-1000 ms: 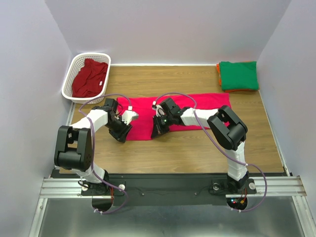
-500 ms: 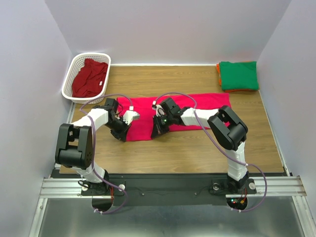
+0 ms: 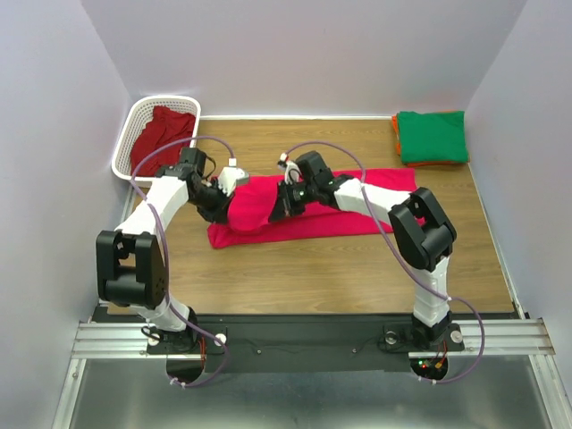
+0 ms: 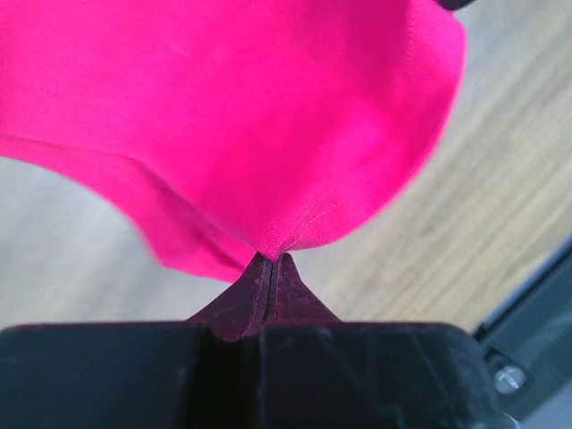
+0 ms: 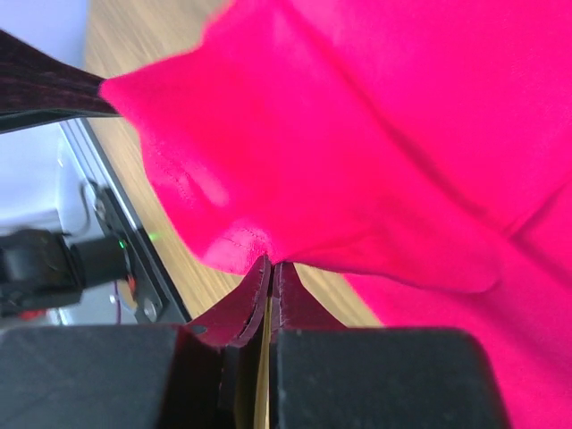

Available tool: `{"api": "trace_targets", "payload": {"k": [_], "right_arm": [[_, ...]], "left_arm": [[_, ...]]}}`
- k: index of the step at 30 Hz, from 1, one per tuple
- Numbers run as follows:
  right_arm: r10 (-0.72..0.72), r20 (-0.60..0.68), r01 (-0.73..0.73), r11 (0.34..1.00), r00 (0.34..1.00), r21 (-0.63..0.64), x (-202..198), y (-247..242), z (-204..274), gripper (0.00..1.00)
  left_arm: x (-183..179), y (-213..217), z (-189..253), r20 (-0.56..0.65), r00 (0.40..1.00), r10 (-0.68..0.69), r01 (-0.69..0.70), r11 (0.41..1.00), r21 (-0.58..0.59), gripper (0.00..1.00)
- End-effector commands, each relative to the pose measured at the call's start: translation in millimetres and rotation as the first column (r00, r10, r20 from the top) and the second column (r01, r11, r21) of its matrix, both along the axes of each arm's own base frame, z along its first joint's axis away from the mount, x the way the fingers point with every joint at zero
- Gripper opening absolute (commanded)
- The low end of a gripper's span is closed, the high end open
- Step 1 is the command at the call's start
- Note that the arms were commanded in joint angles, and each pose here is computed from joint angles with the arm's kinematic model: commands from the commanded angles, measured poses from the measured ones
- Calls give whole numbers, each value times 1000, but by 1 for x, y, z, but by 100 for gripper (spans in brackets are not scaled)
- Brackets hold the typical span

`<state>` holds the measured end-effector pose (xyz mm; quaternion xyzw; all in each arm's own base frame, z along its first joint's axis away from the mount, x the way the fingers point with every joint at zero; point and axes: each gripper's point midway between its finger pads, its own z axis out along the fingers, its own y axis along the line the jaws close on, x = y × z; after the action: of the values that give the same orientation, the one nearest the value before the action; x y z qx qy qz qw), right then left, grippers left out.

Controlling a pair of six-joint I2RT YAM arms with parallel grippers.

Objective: Fold and stack the t-shirts
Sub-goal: Fold the tshirt

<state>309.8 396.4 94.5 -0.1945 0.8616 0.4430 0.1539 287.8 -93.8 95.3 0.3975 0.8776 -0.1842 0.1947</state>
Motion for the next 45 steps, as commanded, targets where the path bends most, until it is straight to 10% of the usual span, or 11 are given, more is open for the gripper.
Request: {"api": "trace_targets", "payload": {"k": [1,27,45], "right_arm": [[-13,73,8,998,997,67,29,4,31,1],[-103,89,99,994,991,56,111,-12,-5,1],[-94,25,93,995,995,42,103,-18,-23,1]], "left_arm": [[33,2,19,57,998,12,-11,1000,-18,0],[152,3,8,148,982,119,-110,992,-64,0],[91,12,-35,-54,987,153,-153,988,-3,0]]}}
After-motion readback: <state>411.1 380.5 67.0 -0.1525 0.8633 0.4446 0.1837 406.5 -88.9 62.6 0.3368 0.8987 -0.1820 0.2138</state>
